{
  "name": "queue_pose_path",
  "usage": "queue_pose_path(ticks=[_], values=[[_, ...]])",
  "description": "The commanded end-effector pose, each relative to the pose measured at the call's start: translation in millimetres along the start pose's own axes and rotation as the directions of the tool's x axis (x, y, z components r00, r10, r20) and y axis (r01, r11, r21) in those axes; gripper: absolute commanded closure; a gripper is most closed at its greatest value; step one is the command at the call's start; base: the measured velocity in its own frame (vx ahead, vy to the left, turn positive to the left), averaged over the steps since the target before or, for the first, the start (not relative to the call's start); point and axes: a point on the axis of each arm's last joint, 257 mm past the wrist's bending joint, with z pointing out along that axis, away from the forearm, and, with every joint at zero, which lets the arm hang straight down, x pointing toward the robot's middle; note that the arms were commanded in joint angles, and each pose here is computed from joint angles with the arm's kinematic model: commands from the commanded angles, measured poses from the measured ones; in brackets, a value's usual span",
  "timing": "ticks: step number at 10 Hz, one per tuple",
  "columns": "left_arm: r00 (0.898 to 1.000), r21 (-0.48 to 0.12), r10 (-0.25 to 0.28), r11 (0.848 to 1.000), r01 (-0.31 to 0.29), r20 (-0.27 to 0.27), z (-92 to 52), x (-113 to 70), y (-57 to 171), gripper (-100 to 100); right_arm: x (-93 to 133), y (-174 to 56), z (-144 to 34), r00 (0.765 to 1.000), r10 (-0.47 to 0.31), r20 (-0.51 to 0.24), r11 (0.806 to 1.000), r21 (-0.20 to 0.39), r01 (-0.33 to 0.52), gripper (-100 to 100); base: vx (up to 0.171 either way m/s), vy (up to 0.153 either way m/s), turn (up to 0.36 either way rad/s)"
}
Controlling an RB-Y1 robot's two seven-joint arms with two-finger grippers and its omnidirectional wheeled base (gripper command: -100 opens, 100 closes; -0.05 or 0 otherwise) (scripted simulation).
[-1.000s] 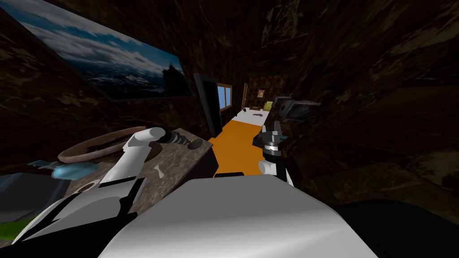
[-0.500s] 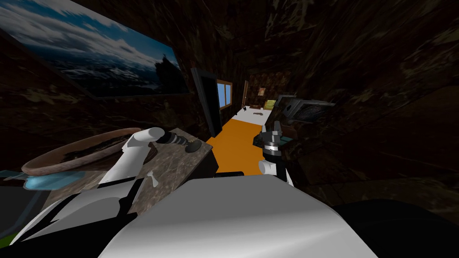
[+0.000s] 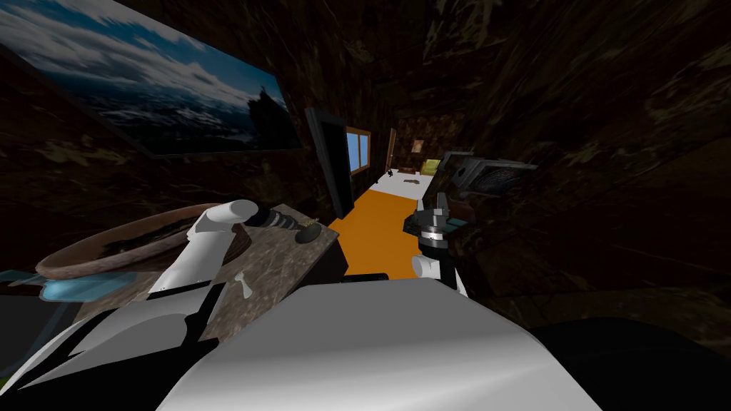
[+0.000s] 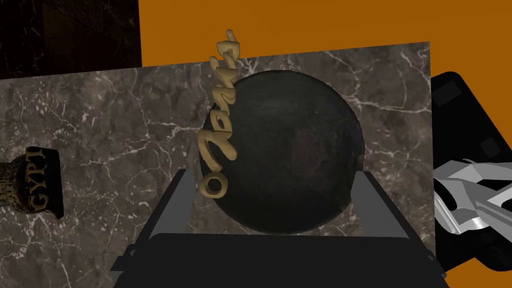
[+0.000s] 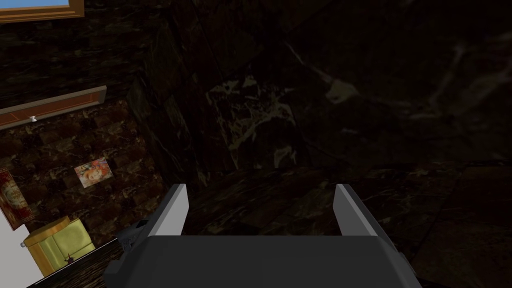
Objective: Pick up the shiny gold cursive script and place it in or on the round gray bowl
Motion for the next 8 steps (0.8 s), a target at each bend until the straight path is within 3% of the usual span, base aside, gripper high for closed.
queue_pose_path(ticks=[1, 4, 5, 6, 8], values=[[1.000, -0.003, 0.000, 1.000, 0.000, 0.001, -11.1, 4.8, 2, -100, 0, 0, 0.0, 1.000, 0.000, 0.000, 1.000, 0.000, 0.000, 0, 0.018, -0.003, 0.014], [1.000, -0.004, 0.008, 1.000, -0.008, 0.001, -37.3, 15.8, 5, -100, 0, 0, 0.0, 1.000, 0.000, 0.000, 1.000, 0.000, 0.000, 0, 0.020, -0.003, 0.021], [1.000, -0.002, 0.007, 1.000, -0.007, -0.001, -32.1, 14.2, 3, -100, 0, 0, 0.0, 1.000, 0.000, 0.000, 1.000, 0.000, 0.000, 0, 0.010, 0.000, 0.006], [1.000, -0.003, 0.006, 1.000, -0.006, 0.001, -33.3, 14.1, 4, 0, 0, 0, 0.0, 1.000, 0.000, 0.000, 1.000, 0.000, 0.000, 0, 0.000, 0.000, 0.000], [1.000, -0.003, 0.006, 1.000, -0.006, 0.000, -33.2, 14.1, 4, 0, 0, 0, 0.0, 1.000, 0.000, 0.000, 1.000, 0.000, 0.000, 0, 0.000, 0.000, 0.000]])
